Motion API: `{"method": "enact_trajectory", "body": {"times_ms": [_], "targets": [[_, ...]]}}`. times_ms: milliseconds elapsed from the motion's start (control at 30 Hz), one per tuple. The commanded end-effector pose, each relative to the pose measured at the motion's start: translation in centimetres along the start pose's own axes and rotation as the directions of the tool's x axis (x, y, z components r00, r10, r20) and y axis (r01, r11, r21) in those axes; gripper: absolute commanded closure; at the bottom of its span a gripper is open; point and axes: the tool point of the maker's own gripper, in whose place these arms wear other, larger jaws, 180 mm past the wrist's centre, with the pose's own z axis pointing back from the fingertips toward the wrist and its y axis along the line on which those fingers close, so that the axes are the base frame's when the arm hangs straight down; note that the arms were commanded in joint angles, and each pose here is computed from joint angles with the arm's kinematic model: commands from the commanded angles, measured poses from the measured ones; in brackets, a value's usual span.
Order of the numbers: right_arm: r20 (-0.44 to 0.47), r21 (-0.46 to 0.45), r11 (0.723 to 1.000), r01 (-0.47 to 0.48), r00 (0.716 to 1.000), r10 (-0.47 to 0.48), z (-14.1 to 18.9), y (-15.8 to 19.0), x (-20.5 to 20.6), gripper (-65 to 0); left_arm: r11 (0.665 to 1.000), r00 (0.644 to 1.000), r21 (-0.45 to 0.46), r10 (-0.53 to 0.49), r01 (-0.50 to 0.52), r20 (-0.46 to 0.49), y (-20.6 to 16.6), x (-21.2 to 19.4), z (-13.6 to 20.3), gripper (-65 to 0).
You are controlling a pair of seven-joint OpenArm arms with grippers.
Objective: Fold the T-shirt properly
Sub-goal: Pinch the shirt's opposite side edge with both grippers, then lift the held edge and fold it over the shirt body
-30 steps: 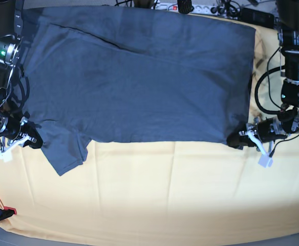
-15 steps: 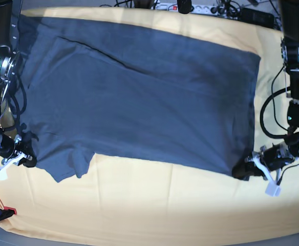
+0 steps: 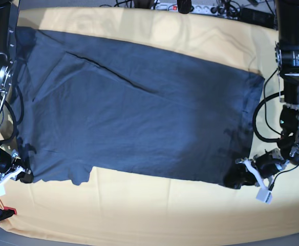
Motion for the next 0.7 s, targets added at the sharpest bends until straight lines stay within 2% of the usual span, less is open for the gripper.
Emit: {"method": "enact_trajectory", "body": {"times_ms": [0, 233, 500, 567, 667], "targets": [[0.074, 0.0, 0.999, -0.036, 0.997, 0.036, 1.2, 0.0, 3.4, 0.0, 1.0, 0.997, -0.012, -0.018, 0.019, 0.069, 0.0, 3.1, 1.0, 0.0], [0.032, 0.04, 0.997, -0.059, 0.998, 0.058, 2.9, 0.6, 3.5, 0.0, 0.992, 0.997, -0.097, 0.081, -0.081, -0.005, -0.8, 2.4, 2.8, 0.0], [-0.061, 0.04, 0.993, -0.115, 0.991, 0.117, 4.0, 0.5, -1.7, 0.0, 0.962, 0.983, -0.216, 0.15, -0.169, -0.103, -2.3, 1.8, 5.6, 0.0], [-0.082, 0.041, 0.986, -0.159, 0.983, 0.162, 4.6, 0.8, -3.1, 0.0, 0.966, 0.978, -0.199, 0.134, -0.165, -0.161, -1.9, 0.9, 6.4, 0.0], [-0.094, 0.059, 0.974, -0.219, 0.97, 0.224, 5.7, 1.7, -4.3, 0.0, 0.97, 0.972, -0.178, 0.128, -0.164, -0.199, -1.4, 0.1, 7.2, 0.0]]}}
